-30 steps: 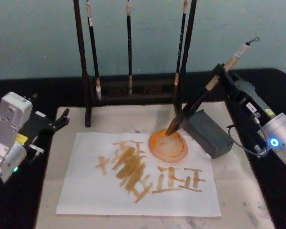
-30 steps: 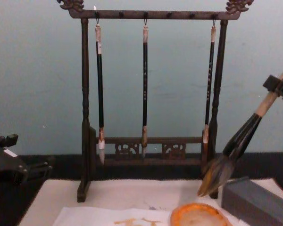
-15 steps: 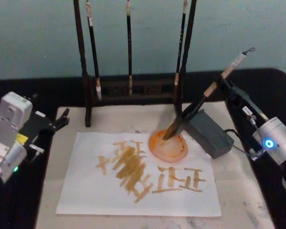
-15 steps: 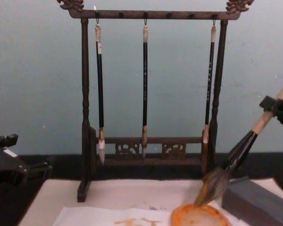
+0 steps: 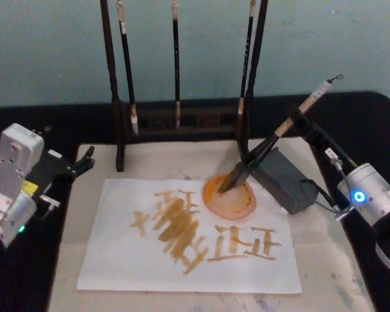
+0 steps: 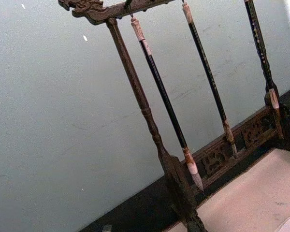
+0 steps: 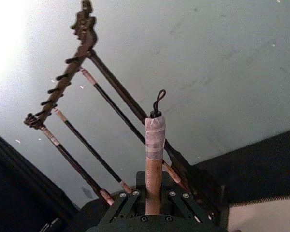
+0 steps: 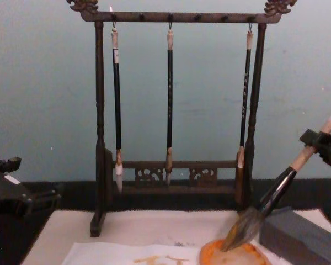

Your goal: Pick up the brush from the inkstone, write on the paper, then place the brush back to its original position.

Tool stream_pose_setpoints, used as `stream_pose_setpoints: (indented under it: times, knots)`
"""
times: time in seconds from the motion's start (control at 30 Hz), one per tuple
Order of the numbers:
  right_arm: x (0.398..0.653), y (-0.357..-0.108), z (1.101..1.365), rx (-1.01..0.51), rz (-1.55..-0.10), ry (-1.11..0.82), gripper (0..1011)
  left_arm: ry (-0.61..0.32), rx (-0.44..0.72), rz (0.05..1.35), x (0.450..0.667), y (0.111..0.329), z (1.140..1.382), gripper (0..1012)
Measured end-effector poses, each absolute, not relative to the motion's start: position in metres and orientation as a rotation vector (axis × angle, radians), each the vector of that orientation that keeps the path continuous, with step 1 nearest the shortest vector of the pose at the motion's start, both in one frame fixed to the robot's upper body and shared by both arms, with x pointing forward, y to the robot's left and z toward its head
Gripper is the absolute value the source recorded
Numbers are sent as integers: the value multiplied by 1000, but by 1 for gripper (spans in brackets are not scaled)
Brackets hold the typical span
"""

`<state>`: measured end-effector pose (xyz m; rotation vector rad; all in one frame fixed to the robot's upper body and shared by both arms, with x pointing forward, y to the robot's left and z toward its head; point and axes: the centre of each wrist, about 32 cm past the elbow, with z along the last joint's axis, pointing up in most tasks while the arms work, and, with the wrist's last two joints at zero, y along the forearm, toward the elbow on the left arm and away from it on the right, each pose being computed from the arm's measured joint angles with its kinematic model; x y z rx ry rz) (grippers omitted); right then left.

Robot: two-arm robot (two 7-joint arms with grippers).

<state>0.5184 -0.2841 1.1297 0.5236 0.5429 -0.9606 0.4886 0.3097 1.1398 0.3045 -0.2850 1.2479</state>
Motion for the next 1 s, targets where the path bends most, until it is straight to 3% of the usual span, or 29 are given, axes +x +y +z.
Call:
stream_pose_setpoints:
  times: [1.0]
  knots:
    - [524, -277, 1111, 540, -1026, 652, 177, -285, 304, 1248, 489, 310, 1140, 1010]
